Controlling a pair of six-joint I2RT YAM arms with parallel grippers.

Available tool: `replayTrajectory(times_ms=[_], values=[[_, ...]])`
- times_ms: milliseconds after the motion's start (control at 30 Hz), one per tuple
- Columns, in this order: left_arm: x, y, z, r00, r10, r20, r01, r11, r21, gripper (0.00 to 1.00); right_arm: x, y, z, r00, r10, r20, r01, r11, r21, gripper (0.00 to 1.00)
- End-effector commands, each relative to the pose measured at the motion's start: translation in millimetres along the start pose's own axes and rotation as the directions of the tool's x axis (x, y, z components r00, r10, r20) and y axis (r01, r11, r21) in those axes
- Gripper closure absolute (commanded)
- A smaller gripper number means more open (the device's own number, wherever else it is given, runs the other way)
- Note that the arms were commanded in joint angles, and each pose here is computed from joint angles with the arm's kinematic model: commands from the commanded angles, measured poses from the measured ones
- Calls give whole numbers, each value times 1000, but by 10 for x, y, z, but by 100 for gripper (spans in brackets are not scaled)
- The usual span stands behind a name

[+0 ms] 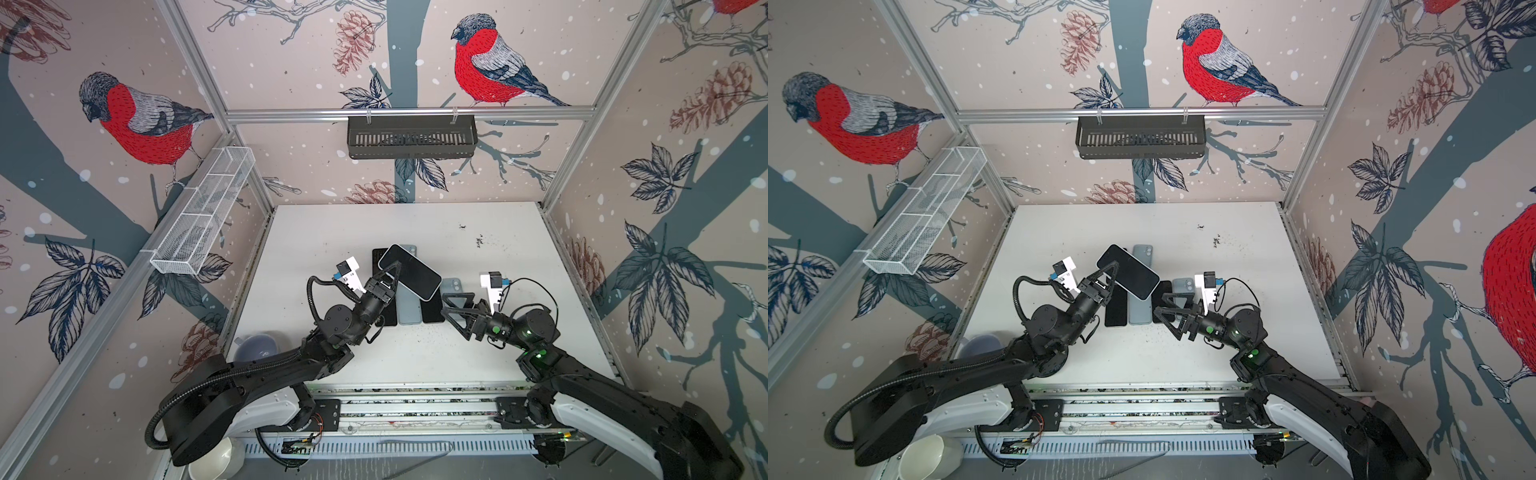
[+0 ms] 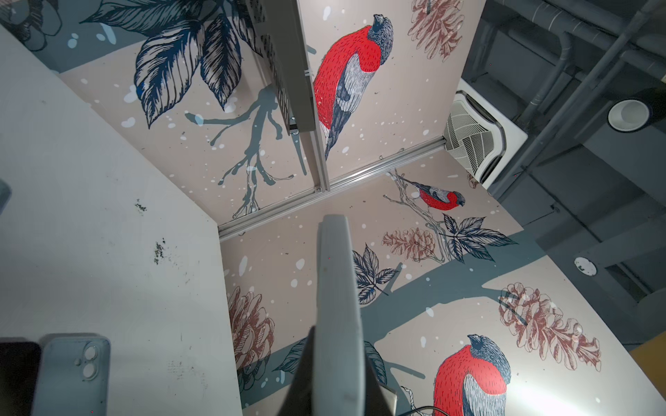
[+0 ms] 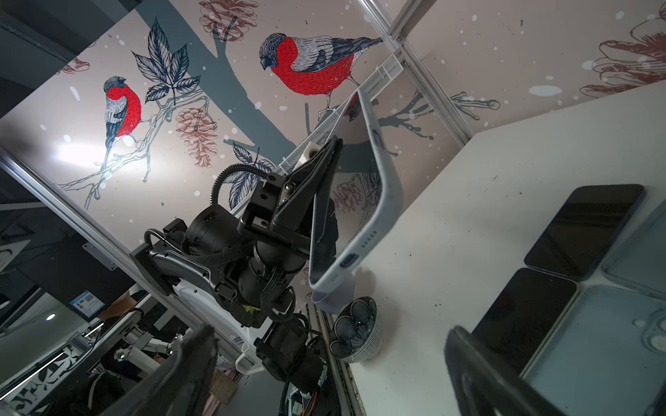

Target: Take the phone out of the phone case

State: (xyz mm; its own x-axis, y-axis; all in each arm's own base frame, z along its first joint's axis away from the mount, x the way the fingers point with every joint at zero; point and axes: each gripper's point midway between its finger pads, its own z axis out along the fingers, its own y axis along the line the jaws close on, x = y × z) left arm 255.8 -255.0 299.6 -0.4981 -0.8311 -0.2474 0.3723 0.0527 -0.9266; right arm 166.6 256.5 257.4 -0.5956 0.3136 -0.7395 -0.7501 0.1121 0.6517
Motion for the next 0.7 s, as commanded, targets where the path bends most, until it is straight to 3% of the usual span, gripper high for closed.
replayTrajectory(times_ms=[0, 133, 367, 667], values=[[-183, -107, -77, 982, -125, 140, 117, 991, 67, 100, -103, 188, 52, 998, -47, 43, 50, 996, -80, 2], [-105, -90, -96, 977, -148, 155, 139, 988, 65, 100, -54, 177, 163, 1000, -20, 16, 21, 995, -97, 8], [-8, -86, -125, 975, -162, 154, 153, 986, 69, 100, 1, 163, 216, 998, 67, 17, -63, 986, -155, 28], [51, -19, -121, 971, -184, 153, 173, 982, 81, 100, 39, 197, 276, 997, 72, 2, -70, 983, -169, 43]])
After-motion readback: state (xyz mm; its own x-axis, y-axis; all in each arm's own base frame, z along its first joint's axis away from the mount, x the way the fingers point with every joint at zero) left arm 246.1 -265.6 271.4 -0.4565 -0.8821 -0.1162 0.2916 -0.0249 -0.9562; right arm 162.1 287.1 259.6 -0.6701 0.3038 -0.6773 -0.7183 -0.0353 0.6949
